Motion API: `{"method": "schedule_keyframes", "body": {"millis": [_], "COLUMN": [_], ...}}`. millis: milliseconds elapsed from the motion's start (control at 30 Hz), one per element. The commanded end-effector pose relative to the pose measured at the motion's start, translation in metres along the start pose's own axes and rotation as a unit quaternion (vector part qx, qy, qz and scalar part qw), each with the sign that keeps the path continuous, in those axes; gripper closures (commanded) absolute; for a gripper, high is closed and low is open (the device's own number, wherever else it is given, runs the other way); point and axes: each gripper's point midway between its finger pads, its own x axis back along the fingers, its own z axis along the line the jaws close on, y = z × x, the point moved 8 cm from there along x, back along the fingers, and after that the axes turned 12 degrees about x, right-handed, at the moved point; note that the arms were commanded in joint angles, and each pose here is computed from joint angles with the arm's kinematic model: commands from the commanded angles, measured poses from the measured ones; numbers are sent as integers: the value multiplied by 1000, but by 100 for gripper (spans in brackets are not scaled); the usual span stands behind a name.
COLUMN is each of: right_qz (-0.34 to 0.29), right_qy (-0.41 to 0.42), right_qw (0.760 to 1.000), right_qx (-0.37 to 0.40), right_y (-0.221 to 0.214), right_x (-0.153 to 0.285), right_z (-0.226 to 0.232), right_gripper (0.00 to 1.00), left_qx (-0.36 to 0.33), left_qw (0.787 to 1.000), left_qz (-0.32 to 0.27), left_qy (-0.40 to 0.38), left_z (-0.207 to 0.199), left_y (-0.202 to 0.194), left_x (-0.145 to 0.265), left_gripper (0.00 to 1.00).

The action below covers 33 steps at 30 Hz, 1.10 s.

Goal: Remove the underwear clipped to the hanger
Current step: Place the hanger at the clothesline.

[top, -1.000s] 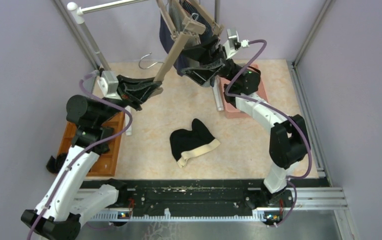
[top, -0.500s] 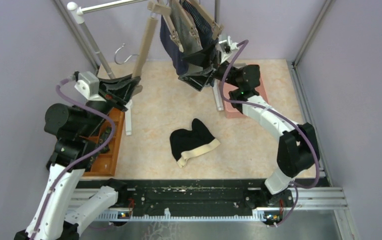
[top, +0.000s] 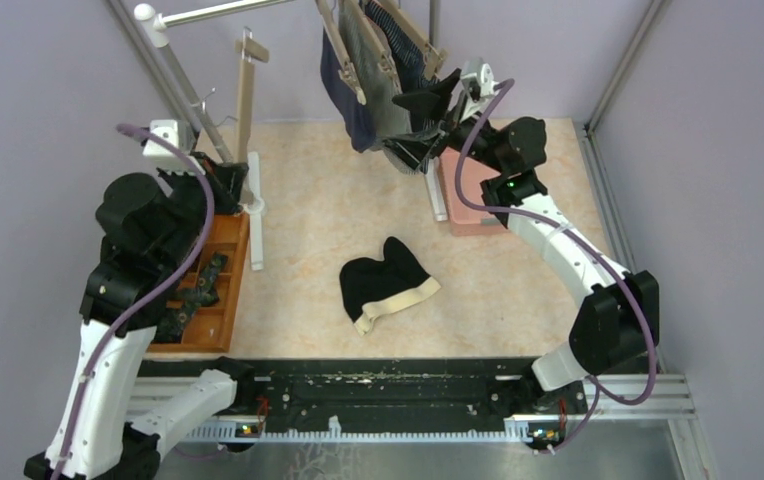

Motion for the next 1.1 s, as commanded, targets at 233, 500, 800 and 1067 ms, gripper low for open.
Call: {"method": "schedule_keyframes", "body": {"millis": [233, 500, 800, 1067], "right_qz": [-54, -73, -35, 7], "right_qy": [-23, -39, -74, -105], "right_qw": [996, 994, 993, 991], "right_qx": [66, 77, 85, 81], "right_y": [46, 57, 49, 31], "right_x": [4, 18, 35, 50], "right_z": [-12, -19, -29, -37], "right_gripper": [1, 1, 1, 1], "left_qx": [6, -23, -44, -36], "left_qw": [988, 989, 989, 988], "left_qz": [116, 59, 24, -8], "left_qy": [99, 134, 142, 150], "left_z": [11, 12, 15, 40], "left_y": [-17, 1, 9, 33], "left_x": [-15, -57, -126, -152], "left_gripper": [100, 100, 100, 100]}}
